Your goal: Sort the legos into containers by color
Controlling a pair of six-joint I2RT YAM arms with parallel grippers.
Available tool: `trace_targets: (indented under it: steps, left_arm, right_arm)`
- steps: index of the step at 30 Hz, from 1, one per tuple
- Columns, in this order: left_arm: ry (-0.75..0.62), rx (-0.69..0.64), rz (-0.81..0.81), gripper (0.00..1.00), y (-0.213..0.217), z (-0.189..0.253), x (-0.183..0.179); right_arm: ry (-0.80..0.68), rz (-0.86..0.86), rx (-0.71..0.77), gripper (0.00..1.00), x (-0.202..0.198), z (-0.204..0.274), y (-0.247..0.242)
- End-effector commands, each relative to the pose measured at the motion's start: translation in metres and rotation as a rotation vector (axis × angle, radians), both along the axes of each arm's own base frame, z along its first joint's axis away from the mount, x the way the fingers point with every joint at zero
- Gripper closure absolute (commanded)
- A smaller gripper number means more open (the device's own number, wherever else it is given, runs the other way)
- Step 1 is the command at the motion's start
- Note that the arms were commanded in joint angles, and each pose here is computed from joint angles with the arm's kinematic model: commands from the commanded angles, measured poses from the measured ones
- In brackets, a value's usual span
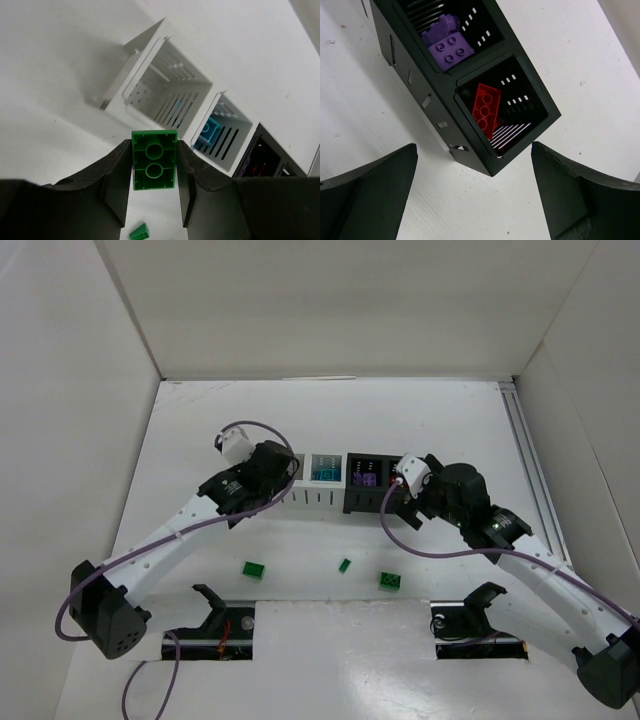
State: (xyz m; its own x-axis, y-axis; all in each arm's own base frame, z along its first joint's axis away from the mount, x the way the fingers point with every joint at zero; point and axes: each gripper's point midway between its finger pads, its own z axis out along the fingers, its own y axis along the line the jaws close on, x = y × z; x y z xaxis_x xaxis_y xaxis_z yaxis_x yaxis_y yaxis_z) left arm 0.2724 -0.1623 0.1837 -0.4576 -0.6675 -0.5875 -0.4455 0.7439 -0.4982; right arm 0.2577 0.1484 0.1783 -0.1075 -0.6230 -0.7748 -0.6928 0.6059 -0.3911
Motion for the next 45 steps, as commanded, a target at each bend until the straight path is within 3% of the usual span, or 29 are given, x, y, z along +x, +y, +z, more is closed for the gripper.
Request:
trace_targets:
  steps: [1,10,15,22,27,34,39,45]
  left_arm:
    - [-0.084,0.08,-0.015,0.77,0.003,0.023,0.036]
    - [-0.058,0.135,-0.041,0.76,-0.003,0.024,0.087]
    - [-0.053,0.142,-0.077,0.5,-0.005,0.021,0.09]
    - [-0.041,0.139,-0.129,0.39,-0.003,0.017,0.073]
    - [-0.049,0.089,-0.228,0.0,-0.007,0.016,0.048]
    - [0.017,0.085,-0.264,0.0,0.01,-0.016,0.007]
    - [0.053,0.065,-0.27,0.0,0.014,-0.033,-0.012]
    - [0.094,0.06,-0.248,0.0,0.024,-0.043,-0.028]
  right_arm:
    - [-0.057,-0.012,0.025,0.0,0.006,0.013,-0.001]
    - [-0.016,-0.007,0.015,0.0,0.0,0.0,-0.002]
    - [0.015,-0.03,-0.02,0.0,-0.002,-0.009,-0.008]
    - [0.074,0.092,-0.027,0.0,-0.024,-0.021,0.015]
    - [0.265,0.261,-0.049,0.0,-0.077,-0.058,0.046]
    - [0.536,0.311,-0.041,0.0,-0.141,-0.116,0.052]
    - [0.554,0.33,0.019,0.0,-0.149,-0.131,0.058]
    - [0.59,0.301,-0.017,0.03,-0.151,-0.15,0.051]
